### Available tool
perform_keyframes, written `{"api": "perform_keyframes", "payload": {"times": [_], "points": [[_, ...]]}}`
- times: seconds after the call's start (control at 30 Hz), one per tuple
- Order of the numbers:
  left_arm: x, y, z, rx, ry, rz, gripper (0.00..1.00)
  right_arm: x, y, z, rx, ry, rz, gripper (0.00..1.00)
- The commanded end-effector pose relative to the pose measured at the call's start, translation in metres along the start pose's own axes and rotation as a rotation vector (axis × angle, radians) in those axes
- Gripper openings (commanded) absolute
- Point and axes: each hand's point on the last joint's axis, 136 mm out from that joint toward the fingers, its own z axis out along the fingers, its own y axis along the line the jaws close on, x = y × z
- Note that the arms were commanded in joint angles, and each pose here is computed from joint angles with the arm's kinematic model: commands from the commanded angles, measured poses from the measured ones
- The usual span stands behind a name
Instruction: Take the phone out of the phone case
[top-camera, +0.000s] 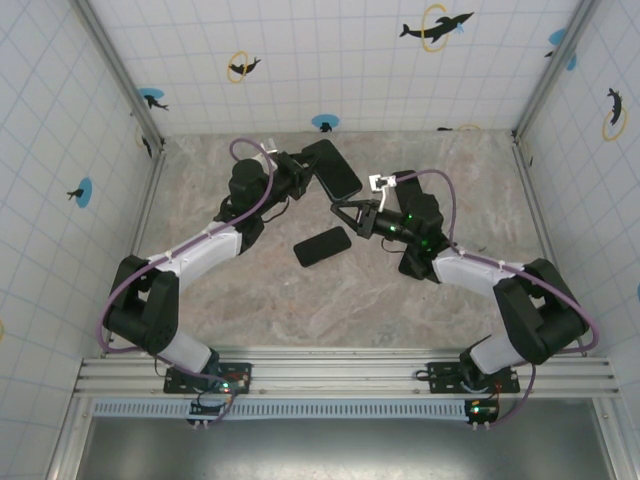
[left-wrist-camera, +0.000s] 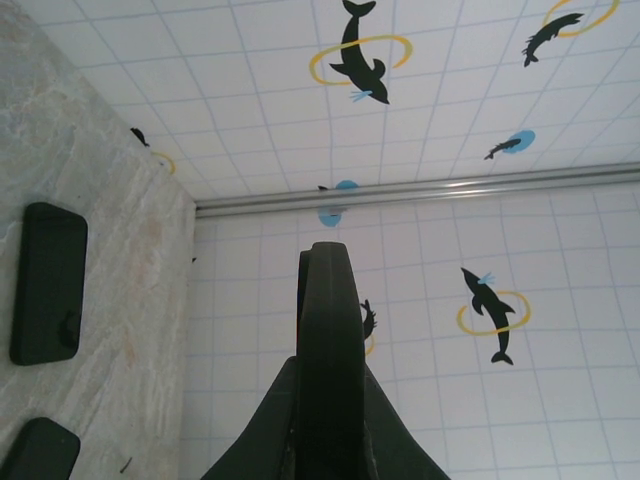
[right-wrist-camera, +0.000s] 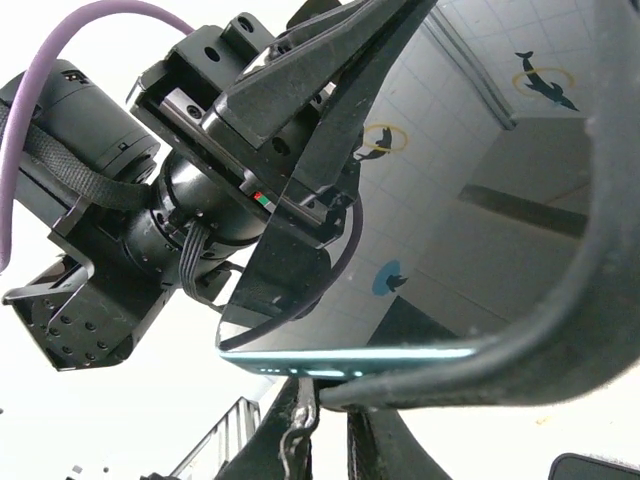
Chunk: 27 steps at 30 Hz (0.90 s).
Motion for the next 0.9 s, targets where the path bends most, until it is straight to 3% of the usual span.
{"api": "perform_keyframes", "payload": {"times": [0.0, 0.3, 0.5, 0.67, 0.87], "points": [[0.013, -0.062, -0.013, 0.146, 0.056, 0.075, 0.01, -0.010, -0.020, -0.012, 0.089, -0.033, 0.031, 0.22], [0.007, -0.073, -0.012, 0.154, 0.118, 0.291, 0.00, 0.003, -0.019, -0.042, 0.075, 0.063, -0.042, 0.41], [0.030, -0.089, -0.019, 0.229, 0.259, 0.588, 0.00, 0.006, -0.006, -0.054, -0.003, 0.178, -0.207, 0.48], [0.049, -0.101, -0.037, 0.330, 0.310, 0.806, 0.00, 0.014, 0.014, -0.054, -0.113, 0.276, -0.360, 0.49], [0.068, -0.116, -0.051, 0.449, 0.389, 0.907, 0.00, 0.013, 0.022, -0.050, -0.165, 0.291, -0.462, 0.48]]}}
